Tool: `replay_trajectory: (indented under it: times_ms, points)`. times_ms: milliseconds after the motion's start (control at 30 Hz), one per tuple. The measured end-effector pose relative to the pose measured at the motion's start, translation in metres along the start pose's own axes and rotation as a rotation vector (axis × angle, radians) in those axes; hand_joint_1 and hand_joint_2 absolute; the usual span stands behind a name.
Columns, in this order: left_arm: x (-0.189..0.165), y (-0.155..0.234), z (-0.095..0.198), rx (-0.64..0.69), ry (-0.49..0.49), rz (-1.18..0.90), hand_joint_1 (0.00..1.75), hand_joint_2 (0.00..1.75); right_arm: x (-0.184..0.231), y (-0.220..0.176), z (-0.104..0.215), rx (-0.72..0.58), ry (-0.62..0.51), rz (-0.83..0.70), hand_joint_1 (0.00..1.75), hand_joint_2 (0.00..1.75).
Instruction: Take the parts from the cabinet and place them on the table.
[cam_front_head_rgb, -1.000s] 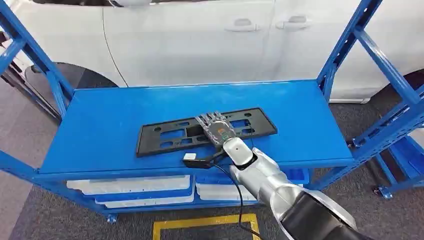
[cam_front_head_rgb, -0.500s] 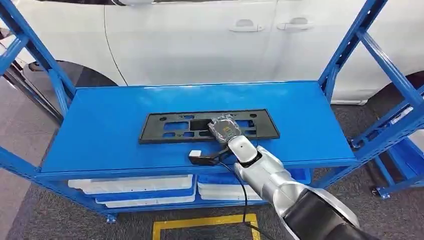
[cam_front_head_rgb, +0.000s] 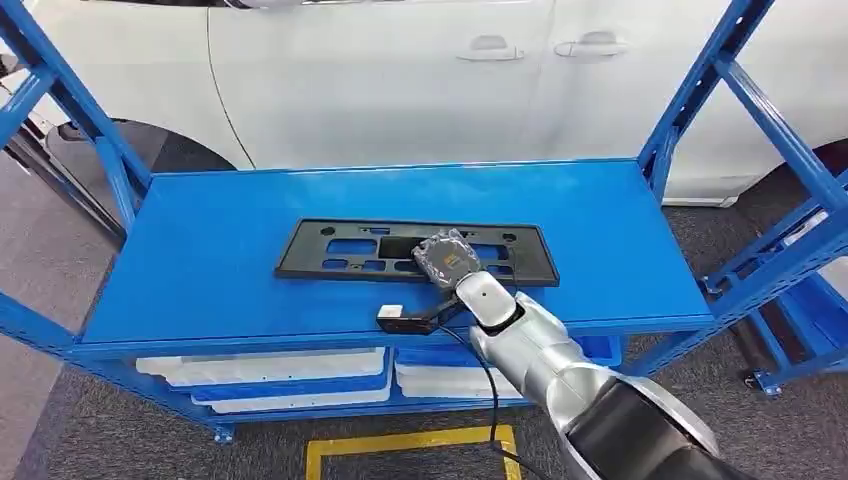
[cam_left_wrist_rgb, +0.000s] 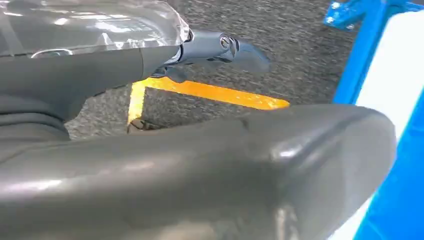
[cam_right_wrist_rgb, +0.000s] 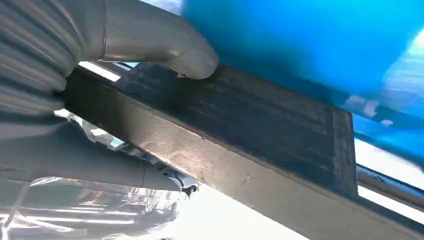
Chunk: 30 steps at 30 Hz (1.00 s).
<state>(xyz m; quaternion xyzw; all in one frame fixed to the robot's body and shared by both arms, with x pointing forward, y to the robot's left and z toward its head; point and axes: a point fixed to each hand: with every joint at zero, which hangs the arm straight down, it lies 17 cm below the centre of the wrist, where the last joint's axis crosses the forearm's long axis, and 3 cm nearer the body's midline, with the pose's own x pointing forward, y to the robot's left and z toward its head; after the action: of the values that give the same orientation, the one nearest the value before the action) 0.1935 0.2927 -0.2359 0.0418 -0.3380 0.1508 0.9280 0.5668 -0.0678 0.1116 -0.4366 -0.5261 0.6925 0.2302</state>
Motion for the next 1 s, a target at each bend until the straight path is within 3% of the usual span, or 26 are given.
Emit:
replay_trajectory:
  times_ms: [33, 133, 267, 333, 400, 467, 500, 567, 667, 833, 900, 1000]
  points:
    - [0.003, 0.001, 0.000, 0.001, -0.015, -0.003, 0.00, 1.75, 0.000, -0.001, 0.000, -0.002, 0.001, -0.002, 1.75, 1.75]
    - [0.008, 0.001, 0.000, 0.001, -0.045, -0.016, 0.00, 1.75, 0.003, -0.005, -0.001, -0.025, -0.011, -0.031, 1.75, 1.75]
    - [0.006, 0.003, 0.000, 0.000, -0.038, -0.020, 0.00, 1.75, 0.015, -0.028, -0.002, -0.124, -0.078, -0.301, 1.75, 1.75]
    - [0.008, 0.006, 0.000, -0.001, -0.047, -0.014, 0.00, 1.75, 0.029, -0.072, 0.000, -0.260, -0.206, -0.599, 1.75, 1.75]
    - [0.008, 0.008, -0.002, 0.003, -0.029, -0.017, 0.00, 1.75, 0.015, -0.146, 0.011, -0.507, -0.315, -0.981, 1.75, 1.75]
    - [0.005, 0.010, -0.003, 0.010, -0.007, -0.022, 0.00, 1.75, -0.007, -0.193, 0.032, -0.674, -0.370, -1.274, 1.75, 1.75]
    - [0.001, 0.013, -0.002, 0.015, 0.008, -0.019, 0.00, 1.75, -0.013, -0.225, 0.054, -0.756, -0.459, -1.393, 1.75, 1.75]
    - [-0.003, 0.015, -0.001, 0.018, 0.017, -0.015, 0.00, 1.75, -0.022, -0.258, 0.093, -0.863, -0.572, -1.461, 1.75, 1.75]
    - [-0.004, 0.020, -0.001, 0.023, 0.021, -0.012, 0.00, 1.75, -0.036, -0.297, 0.139, -1.007, -0.660, -1.419, 1.75, 1.75]
    - [-0.002, 0.020, -0.002, 0.021, 0.018, -0.010, 0.00, 1.75, -0.041, -0.310, 0.172, -1.083, -0.702, -1.383, 1.75, 1.75]
    - [-0.001, 0.017, -0.002, 0.009, 0.016, 0.007, 0.00, 1.75, -0.042, -0.324, 0.189, -1.113, -0.774, -1.403, 1.75, 1.75]
    - [-0.007, 0.015, 0.001, -0.006, 0.040, 0.022, 0.00, 1.75, -0.034, -0.345, 0.237, -1.154, -0.972, -1.472, 1.75, 1.75]
